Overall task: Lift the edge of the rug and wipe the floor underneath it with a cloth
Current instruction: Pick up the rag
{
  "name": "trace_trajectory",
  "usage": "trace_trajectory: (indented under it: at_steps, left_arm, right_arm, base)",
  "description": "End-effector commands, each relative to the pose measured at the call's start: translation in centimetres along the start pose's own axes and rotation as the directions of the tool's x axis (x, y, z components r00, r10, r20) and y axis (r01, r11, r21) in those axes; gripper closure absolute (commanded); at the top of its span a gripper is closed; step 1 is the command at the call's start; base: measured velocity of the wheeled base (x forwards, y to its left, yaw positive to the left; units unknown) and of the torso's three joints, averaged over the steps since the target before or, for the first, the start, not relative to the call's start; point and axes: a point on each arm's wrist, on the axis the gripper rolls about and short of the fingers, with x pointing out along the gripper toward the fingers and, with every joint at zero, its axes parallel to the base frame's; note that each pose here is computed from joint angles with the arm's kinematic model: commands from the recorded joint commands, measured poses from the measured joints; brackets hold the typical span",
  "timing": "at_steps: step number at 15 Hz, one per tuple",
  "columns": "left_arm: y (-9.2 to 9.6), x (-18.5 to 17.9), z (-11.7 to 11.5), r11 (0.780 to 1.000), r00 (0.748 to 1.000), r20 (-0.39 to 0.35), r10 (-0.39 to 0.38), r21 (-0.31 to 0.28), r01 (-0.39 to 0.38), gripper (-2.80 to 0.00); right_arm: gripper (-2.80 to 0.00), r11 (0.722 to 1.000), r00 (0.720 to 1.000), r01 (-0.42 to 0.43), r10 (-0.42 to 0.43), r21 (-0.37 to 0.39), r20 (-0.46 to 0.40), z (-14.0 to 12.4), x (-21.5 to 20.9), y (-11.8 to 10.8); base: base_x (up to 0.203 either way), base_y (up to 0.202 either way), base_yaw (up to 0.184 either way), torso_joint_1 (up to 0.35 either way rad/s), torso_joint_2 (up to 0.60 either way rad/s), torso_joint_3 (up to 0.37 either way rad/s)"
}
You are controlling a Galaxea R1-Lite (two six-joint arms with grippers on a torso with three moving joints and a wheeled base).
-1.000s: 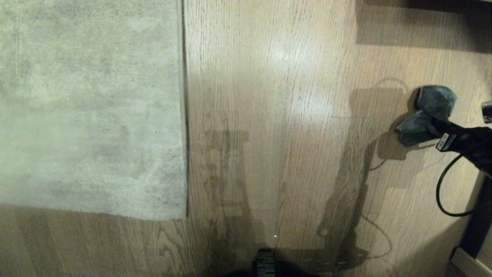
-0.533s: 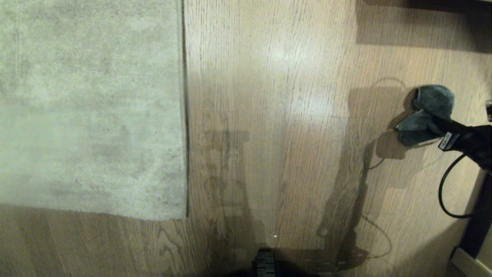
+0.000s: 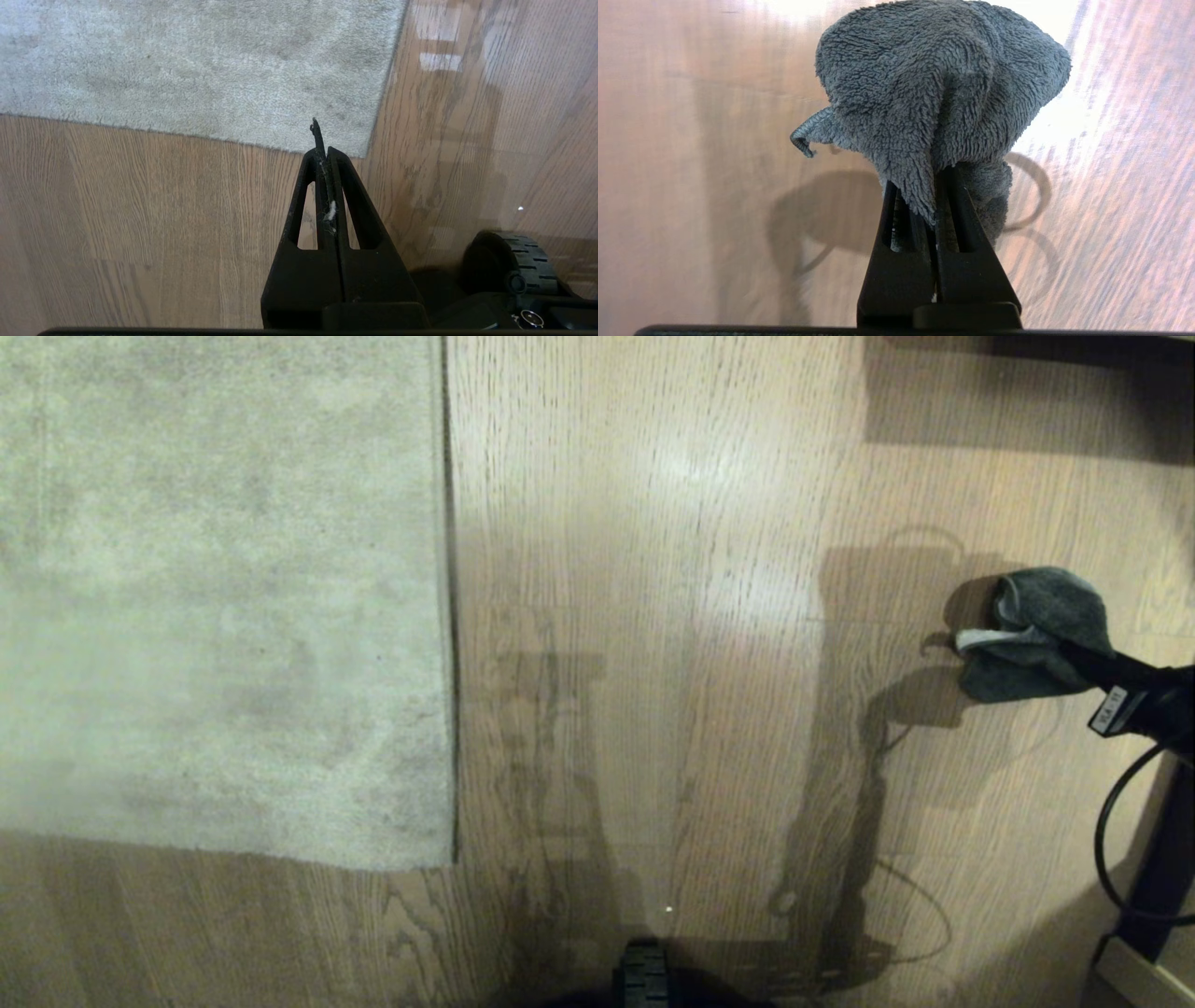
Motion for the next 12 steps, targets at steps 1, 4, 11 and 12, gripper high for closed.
trace_trajectory:
  at_steps: [1, 4, 11, 12]
  left_arm:
    - [0.0, 0.0, 0.0, 1.000, 1.000, -0.001, 0.000, -0.001, 0.000, 0.00]
    - [0.0, 0.0, 0.0, 1.000, 1.000, -0.001, 0.000, -0.001, 0.000, 0.00]
    - [0.0, 0.0, 0.0, 1.000, 1.000, -0.001, 0.001, -0.001, -0.001, 0.00]
    - [0.0, 0.0, 0.0, 1.000, 1.000, -0.001, 0.001, -0.001, -0.001, 0.00]
  right_arm:
    - [0.00, 1.000, 0.999, -0.023, 0.023, -0.021, 0.029, 1.2, -2.0, 0.8]
    - [0.00, 0.999, 0.999, -0.038, 0.039, -0.022, 0.019, 1.5, -4.6, 1.6]
    - [0.00, 1.000, 0.999, -0.027, 0.028, -0.009, 0.040, 2.4, -9.1, 3.8]
    - [0.00, 1.000, 0.999, -0.020, 0.020, -0.012, 0.043, 2.6, -9.5, 3.9]
  base:
    - [0.000, 0.000, 0.000, 0.000, 0.00, 0.000]
    - [0.000, 0.000, 0.000, 0.000, 0.00, 0.000]
    - [0.000, 0.000, 0.000, 0.000, 0.00, 0.000]
    - [0.000, 0.000, 0.000, 0.000, 0.00, 0.000]
